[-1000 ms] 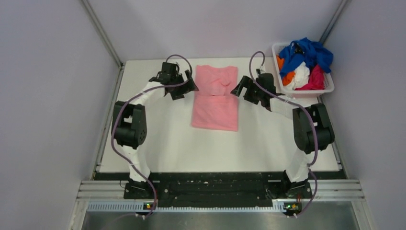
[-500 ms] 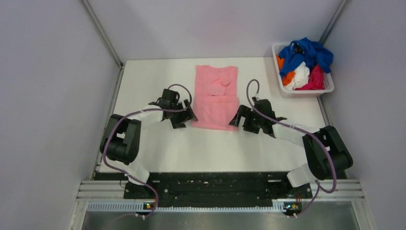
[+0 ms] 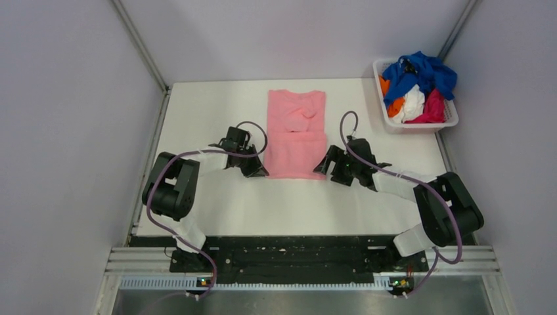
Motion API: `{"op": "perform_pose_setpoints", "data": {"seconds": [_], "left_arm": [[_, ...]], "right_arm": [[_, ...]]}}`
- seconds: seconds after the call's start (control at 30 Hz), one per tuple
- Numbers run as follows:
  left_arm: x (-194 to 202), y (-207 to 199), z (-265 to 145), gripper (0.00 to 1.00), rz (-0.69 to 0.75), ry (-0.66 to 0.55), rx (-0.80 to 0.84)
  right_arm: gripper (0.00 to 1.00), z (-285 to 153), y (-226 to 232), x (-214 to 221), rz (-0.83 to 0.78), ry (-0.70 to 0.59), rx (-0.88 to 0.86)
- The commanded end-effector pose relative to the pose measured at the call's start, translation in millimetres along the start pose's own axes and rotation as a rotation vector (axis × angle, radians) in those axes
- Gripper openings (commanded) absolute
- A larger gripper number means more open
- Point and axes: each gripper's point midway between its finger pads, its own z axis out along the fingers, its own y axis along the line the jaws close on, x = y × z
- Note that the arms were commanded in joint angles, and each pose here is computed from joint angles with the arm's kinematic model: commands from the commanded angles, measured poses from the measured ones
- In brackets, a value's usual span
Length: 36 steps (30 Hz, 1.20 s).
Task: Fold and stack the t-shirts
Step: Grab one side of the 2/3 rectangular tshirt with both arms, then fold the long partially folded tshirt into a neat square
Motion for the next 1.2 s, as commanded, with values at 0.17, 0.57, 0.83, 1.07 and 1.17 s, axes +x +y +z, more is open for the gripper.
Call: {"op": "perform_pose_setpoints", "data": {"seconds": [0.17,0.57,0.83,1.07,1.17], "left_arm": [[6.6,12.1,4.3,0.0,-0.004,0.008,-0.043],[19.9,23.0,-3.0,0.0,0.013,0.008,-0.055],[47.1,19.9,-57.5,0.0,0.057,-0.051,-0.025],[67.8,-9.7,-142.9,0.0,0.108,-0.176,0.084],[62.4,-33.8,-174.1,0.0,0.156,-0.265,0.174]], "right_arm": [[0.57,17.3,-3.6,17.7,-0.026,0.05,0.057],[0.0,23.9,0.0,30.9,-0.064,0.026,-0.054],[0.0,-48.3,49.3,72.4,-0.28,0.103,-0.296],[0.0,-146.4,111.0,98.5,-0.409,0.119,-0.647],[0.0,-174.3,126.7,94.1,-0.426,0.069,-0.737]]}}
